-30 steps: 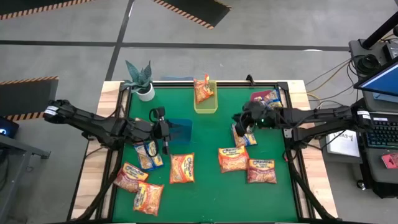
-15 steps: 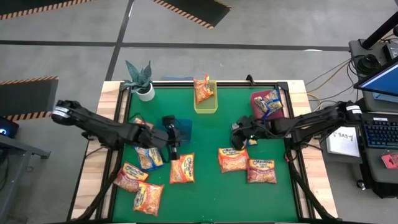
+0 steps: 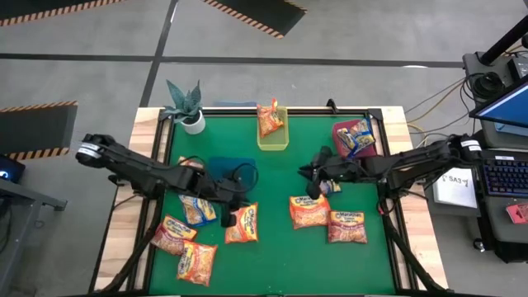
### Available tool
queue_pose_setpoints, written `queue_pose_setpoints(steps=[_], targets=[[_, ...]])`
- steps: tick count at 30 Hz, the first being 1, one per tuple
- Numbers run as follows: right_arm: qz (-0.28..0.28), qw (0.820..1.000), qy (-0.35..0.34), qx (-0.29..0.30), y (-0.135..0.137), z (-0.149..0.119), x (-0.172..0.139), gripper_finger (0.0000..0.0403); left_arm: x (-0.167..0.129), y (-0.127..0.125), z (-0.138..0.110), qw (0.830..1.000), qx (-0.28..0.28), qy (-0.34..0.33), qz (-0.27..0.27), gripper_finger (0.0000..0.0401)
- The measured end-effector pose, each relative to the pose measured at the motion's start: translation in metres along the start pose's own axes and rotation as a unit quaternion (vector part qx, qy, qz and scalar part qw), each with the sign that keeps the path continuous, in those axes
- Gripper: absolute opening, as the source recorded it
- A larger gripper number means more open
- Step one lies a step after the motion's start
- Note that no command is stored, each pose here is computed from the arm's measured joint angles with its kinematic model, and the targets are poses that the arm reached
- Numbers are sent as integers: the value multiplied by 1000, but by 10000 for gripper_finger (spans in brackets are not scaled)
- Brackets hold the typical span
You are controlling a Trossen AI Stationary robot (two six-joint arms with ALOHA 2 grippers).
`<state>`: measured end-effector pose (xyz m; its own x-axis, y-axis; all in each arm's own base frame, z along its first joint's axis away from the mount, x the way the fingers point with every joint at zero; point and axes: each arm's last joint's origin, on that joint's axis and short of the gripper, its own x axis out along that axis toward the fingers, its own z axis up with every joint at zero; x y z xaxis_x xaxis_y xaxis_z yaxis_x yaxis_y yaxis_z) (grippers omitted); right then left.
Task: Sort Maruchan noodles
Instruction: Put the orange noodle pack into the yellow bin
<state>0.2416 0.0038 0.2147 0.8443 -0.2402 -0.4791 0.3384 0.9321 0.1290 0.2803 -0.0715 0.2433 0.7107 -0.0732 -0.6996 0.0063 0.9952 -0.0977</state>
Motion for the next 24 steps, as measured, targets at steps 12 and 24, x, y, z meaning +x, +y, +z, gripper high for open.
queue_pose_setpoints(steps=[12, 24], targets=[[32, 995, -86, -51, -2, 23, -31, 59, 20, -16, -10, 974, -120, 189, -38, 89], [30, 992, -86, -90, -2, 23, -31, 59, 5, -62, -47, 861, -218, 454, 75, 170]])
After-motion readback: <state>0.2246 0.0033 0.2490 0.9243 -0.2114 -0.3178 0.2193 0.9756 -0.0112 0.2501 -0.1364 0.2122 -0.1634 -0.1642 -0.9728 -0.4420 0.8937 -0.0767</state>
